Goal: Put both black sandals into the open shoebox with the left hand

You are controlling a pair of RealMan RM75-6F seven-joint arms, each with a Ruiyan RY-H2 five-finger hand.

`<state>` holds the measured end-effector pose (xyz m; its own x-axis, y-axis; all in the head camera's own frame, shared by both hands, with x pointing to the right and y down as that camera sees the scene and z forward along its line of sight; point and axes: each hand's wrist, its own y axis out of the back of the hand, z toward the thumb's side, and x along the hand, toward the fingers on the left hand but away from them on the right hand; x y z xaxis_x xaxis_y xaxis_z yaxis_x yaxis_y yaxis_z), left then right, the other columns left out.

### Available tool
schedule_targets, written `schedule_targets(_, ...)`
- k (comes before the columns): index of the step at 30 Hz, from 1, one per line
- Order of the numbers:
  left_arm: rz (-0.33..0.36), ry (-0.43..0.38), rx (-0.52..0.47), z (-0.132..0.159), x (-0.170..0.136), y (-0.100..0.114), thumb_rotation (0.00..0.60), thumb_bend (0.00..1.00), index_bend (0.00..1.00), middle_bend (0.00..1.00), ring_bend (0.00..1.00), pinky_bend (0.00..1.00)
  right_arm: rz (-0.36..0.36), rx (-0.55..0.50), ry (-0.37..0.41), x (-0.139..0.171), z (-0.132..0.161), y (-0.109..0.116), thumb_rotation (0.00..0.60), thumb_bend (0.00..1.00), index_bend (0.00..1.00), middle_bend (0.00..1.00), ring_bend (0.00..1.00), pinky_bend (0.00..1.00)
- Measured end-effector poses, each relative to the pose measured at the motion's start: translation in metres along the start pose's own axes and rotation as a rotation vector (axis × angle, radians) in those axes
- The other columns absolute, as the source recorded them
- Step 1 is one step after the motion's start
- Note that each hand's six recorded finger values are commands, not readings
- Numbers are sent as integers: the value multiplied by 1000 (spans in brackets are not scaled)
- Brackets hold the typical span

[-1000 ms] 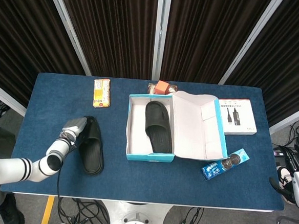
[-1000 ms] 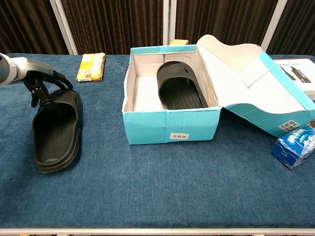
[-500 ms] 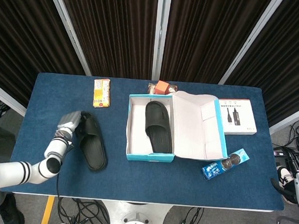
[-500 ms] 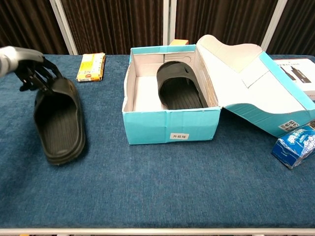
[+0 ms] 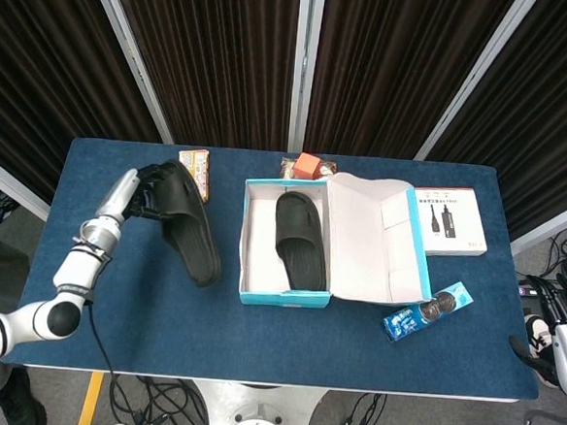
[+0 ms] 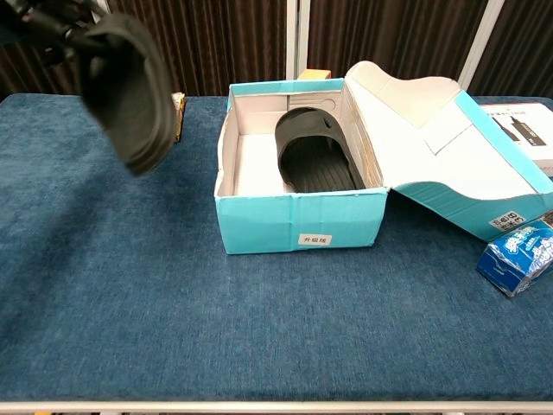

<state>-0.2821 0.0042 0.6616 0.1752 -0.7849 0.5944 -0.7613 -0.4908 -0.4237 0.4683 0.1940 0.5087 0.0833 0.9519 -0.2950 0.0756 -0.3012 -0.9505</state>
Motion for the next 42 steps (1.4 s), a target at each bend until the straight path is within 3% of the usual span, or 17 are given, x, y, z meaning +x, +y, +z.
schedule_targets(7, -128, -124, -206, 34, 28, -52, 600, 0, 606, 591, 616, 789, -5, 10, -16, 3, -1, 4, 600, 109, 88, 143, 0, 88)
schedule_targets(10, -178, -135, -235, 39, 41, -72, 600, 0, 606, 588, 612, 773, 0, 10, -22, 4, -2, 3, 600, 109, 88, 143, 0, 88)
schedule_targets(19, -230, -168, -278, 56, 71, -119, 600, 0, 605, 582, 606, 704, 5, 21, -25, 1, 1, 4, 600, 108, 88, 143, 0, 88)
schedule_targets(26, -231, -181, -258, 58, 81, -136, 600, 0, 605, 581, 584, 543, 12, 21, -31, -1, 1, 2, 600, 109, 88, 143, 0, 88)
schedule_targets(34, -207, -189, -192, 47, 87, -153, 600, 0, 605, 577, 534, 264, 10, 22, -37, -2, -1, 2, 600, 109, 88, 143, 0, 88)
schedule_targets(42, -200, -174, -123, 33, 93, -156, 600, 0, 591, 568, 468, 223, 11, 24, -34, -1, 0, 2, 600, 108, 88, 143, 0, 88)
